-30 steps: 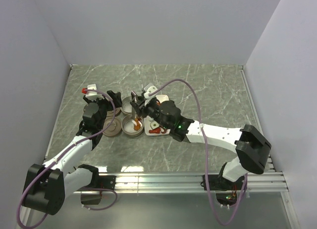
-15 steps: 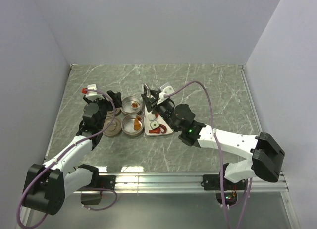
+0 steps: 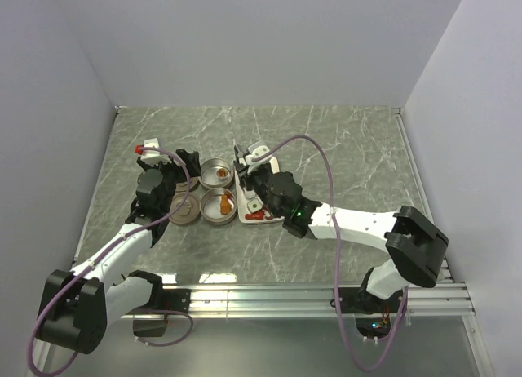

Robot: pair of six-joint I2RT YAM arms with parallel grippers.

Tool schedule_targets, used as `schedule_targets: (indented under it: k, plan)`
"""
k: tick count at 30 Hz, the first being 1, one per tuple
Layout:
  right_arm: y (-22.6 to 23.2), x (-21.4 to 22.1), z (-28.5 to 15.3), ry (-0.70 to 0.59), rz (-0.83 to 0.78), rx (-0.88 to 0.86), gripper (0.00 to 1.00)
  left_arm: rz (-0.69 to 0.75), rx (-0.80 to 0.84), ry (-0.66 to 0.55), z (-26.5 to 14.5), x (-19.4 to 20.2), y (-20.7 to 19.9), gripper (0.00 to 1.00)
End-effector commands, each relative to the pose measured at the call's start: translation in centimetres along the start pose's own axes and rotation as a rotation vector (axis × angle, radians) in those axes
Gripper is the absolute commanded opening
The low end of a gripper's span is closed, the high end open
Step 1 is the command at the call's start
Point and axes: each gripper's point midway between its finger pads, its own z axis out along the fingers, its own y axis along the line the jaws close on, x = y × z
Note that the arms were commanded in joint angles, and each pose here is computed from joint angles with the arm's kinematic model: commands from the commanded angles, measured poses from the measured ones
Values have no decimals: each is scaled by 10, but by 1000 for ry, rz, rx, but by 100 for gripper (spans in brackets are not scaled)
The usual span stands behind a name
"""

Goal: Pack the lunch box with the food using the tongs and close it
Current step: Pick up the food using the clamp

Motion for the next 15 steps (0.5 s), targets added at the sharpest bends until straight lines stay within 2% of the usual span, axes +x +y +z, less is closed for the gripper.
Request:
schedule_targets:
  k: [1,15]
  plan:
    - [-12,-37,12,-96,49,47,45,-13,13,-23,1,-7,-4,99]
    - [-11,-25,22,-62,77,21,47,-12,10,-20,3,-5,-3,99]
